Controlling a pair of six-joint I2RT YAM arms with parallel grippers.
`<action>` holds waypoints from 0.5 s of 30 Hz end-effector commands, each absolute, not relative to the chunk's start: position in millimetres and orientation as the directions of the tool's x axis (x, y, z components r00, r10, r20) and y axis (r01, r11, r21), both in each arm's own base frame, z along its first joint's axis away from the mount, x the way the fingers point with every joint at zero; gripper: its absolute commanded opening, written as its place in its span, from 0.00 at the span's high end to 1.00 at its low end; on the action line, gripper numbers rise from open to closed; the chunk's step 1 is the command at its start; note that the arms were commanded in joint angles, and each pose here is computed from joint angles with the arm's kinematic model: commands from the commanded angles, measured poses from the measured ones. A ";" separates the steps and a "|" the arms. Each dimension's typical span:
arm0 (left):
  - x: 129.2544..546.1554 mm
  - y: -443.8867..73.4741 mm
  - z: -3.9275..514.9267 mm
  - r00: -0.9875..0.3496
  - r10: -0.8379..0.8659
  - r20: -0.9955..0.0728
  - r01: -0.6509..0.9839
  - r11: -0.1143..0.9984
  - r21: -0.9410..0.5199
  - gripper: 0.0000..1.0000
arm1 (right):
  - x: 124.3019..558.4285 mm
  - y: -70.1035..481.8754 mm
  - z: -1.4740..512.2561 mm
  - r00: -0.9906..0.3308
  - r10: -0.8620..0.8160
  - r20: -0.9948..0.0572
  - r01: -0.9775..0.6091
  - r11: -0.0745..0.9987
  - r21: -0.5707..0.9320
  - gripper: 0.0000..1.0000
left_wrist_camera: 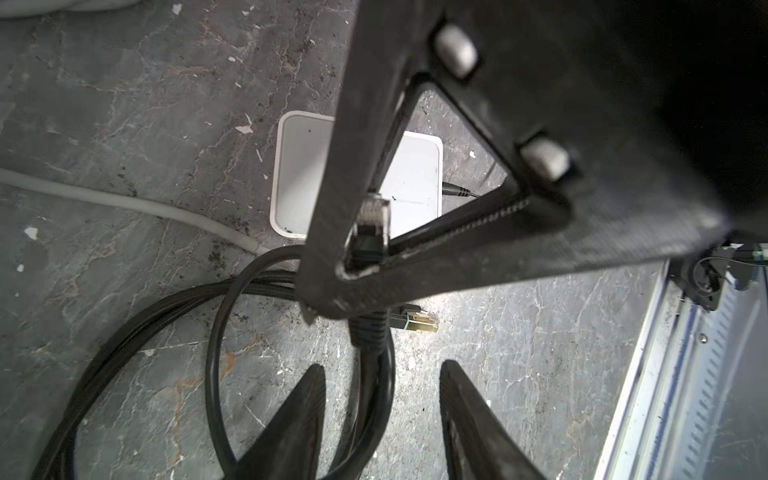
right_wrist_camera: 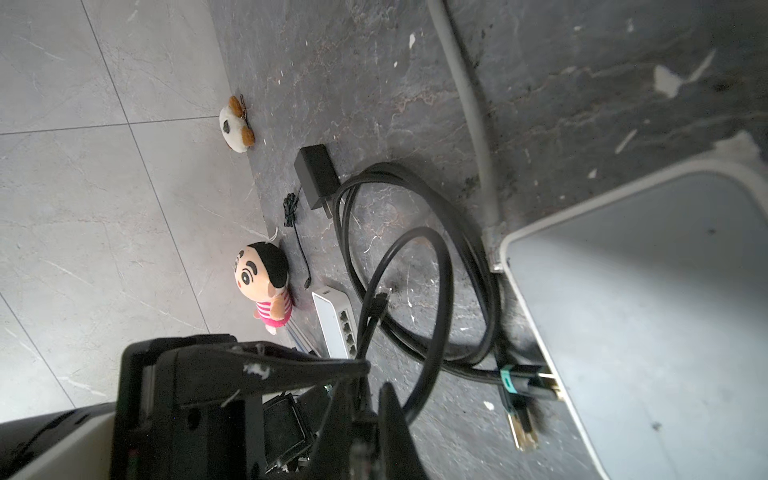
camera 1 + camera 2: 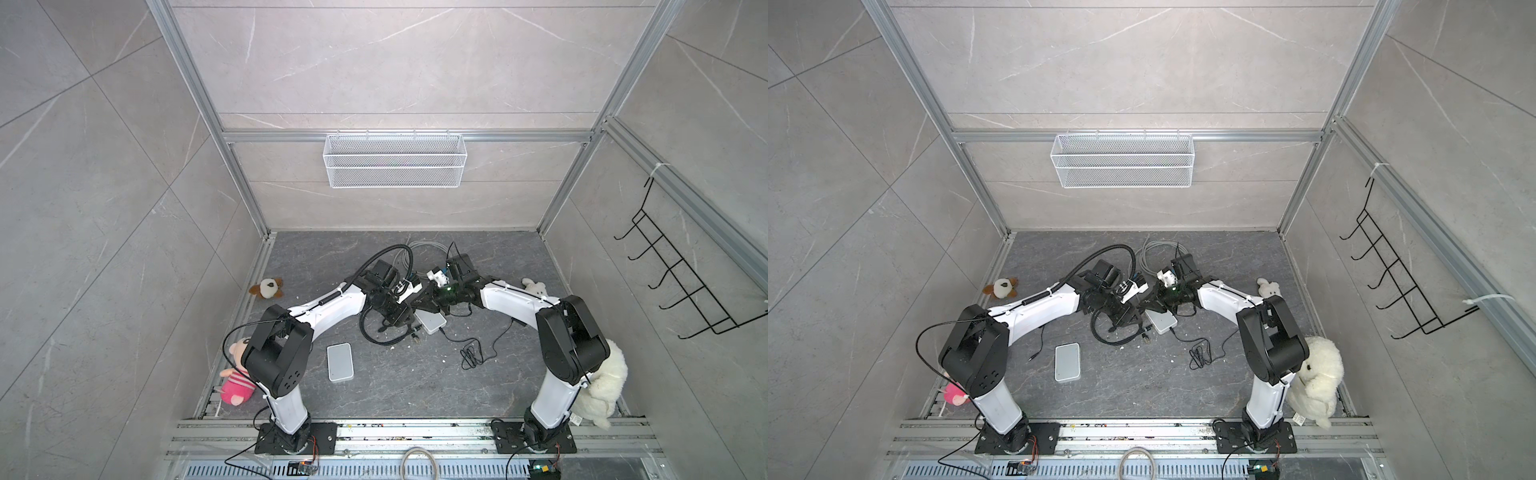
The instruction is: Insert the plug into the switch port
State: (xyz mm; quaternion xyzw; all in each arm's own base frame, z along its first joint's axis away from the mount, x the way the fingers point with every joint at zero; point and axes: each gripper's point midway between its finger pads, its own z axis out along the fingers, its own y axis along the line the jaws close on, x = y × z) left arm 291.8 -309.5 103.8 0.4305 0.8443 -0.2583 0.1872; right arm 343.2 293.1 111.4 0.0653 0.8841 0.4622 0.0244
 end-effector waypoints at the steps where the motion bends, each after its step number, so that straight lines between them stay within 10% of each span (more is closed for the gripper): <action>1: 300.1 -312.8 107.7 -0.515 0.645 -0.565 0.845 0.494 -0.206 0.53 | 347.0 292.9 128.2 -0.987 0.161 0.011 0.101 0.561 0.822 0.93; 8: 304.1 -308.9 93.9 -0.479 0.703 -0.526 0.856 0.506 -0.103 0.60 | 346.8 294.2 132.1 -0.986 0.166 0.024 0.112 0.550 0.828 0.93; 15: 310.1 -310.4 105.5 -0.432 0.714 -0.552 0.874 0.483 -0.060 0.93 | 344.4 293.7 141.2 -0.989 0.148 0.022 0.099 0.539 0.836 0.84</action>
